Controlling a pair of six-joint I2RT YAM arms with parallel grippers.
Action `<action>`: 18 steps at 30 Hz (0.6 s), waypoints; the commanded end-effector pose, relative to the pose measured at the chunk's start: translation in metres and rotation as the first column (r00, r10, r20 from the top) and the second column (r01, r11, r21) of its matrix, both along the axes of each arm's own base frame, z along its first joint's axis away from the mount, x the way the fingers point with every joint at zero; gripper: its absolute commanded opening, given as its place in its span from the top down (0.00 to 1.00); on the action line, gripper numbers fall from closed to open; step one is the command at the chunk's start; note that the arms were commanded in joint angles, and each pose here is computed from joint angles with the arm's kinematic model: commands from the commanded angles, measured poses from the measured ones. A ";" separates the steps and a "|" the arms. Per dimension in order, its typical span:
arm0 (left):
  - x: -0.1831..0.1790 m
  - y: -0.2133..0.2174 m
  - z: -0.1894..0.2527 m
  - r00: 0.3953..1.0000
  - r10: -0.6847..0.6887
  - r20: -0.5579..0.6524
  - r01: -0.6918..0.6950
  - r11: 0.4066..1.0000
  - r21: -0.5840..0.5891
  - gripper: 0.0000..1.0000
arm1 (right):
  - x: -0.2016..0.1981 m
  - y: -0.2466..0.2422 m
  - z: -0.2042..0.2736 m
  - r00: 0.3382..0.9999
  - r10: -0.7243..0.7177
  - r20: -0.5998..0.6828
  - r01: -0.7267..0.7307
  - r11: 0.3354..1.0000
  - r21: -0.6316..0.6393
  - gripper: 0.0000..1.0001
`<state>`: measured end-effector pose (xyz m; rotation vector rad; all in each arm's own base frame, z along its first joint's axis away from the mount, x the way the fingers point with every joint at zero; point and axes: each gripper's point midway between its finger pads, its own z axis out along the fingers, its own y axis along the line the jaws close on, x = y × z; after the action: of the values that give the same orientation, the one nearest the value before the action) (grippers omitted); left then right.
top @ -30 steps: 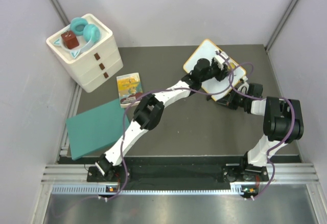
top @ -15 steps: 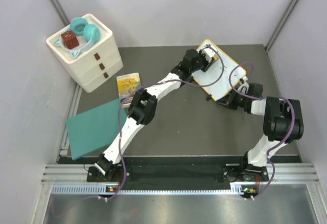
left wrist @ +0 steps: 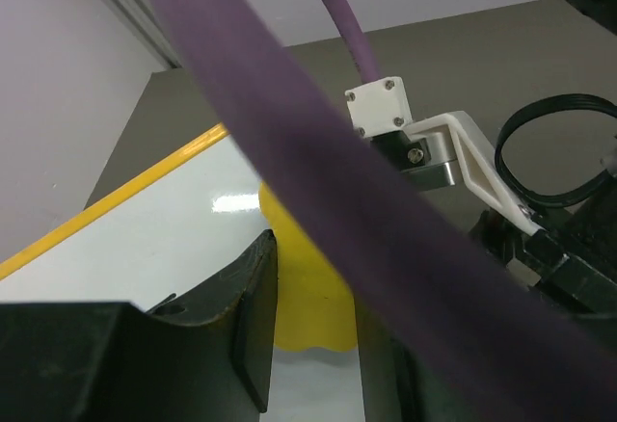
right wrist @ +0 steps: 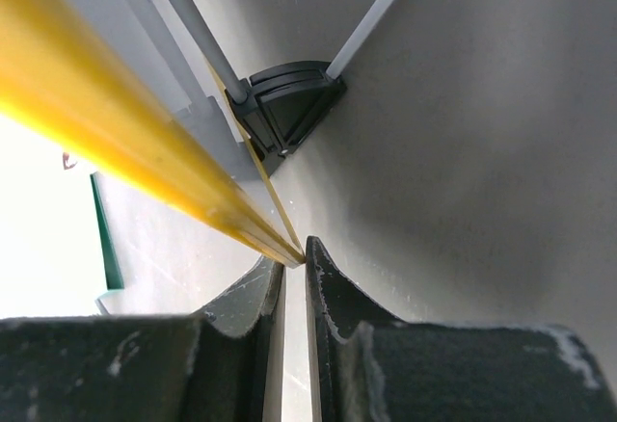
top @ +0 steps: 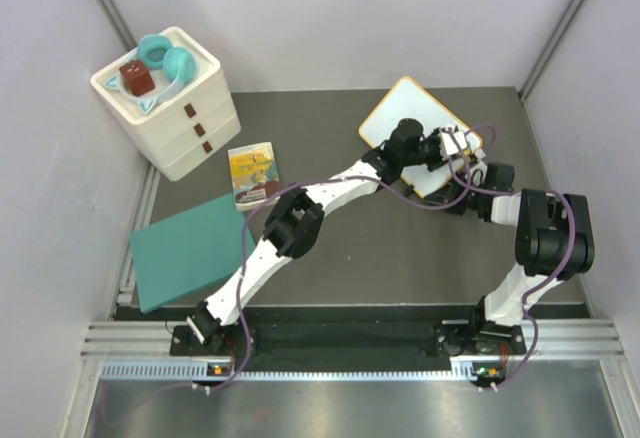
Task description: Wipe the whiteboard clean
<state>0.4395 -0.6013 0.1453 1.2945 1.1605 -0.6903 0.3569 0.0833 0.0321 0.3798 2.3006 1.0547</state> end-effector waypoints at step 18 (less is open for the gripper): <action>0.100 0.118 -0.053 0.890 0.339 -0.303 -0.324 0.941 0.101 1.00 | -0.034 0.025 -0.019 0.987 0.132 -0.088 -0.132 0.991 0.010 1.00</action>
<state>0.5059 -0.5308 0.1365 1.1192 1.3916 -0.6913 0.3569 0.0835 0.0323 0.3644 2.2987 1.0531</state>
